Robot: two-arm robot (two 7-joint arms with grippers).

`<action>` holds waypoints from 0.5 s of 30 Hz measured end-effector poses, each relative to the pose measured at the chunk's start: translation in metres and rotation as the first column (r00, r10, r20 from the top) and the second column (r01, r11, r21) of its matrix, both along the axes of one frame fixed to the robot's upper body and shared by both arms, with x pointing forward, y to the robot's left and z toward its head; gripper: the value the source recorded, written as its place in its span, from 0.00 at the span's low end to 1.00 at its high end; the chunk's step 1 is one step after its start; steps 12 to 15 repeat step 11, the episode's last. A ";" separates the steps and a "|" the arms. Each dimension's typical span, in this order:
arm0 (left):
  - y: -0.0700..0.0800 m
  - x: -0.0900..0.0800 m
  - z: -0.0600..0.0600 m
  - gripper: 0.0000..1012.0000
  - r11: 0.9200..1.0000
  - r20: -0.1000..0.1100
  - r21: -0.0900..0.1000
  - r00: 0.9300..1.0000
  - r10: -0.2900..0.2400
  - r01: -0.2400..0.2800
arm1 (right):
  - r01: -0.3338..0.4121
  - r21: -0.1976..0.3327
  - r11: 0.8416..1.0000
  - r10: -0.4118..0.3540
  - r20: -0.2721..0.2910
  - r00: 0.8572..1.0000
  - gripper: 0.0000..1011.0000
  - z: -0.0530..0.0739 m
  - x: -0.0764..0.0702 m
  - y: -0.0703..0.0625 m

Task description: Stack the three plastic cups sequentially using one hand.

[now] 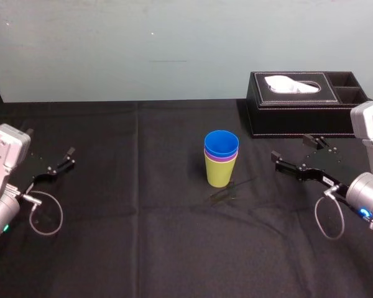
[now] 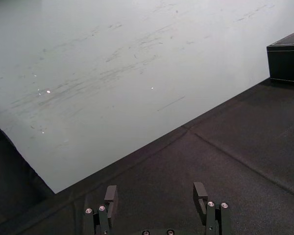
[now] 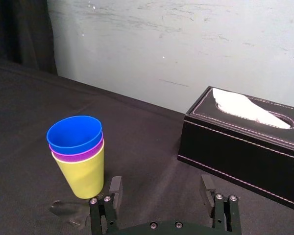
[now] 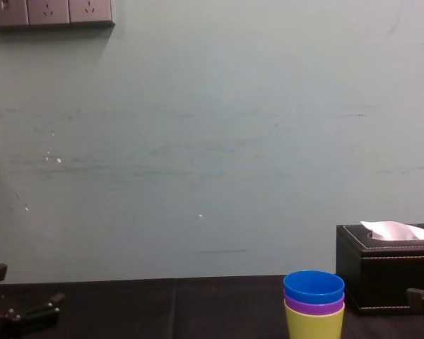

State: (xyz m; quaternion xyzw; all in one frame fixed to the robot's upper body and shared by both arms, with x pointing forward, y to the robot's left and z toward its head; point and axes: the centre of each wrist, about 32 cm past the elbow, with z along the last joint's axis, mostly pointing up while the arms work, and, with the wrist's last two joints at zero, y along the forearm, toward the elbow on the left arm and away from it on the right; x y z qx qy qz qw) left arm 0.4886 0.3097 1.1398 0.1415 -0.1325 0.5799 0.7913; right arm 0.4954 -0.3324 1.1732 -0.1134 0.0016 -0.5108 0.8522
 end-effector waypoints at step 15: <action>0.000 0.000 0.000 1.00 1.000 0.000 0.000 1.000 0.000 0.000 | -0.002 -0.001 1.000 0.002 0.000 1.000 0.99 0.001 0.000 0.001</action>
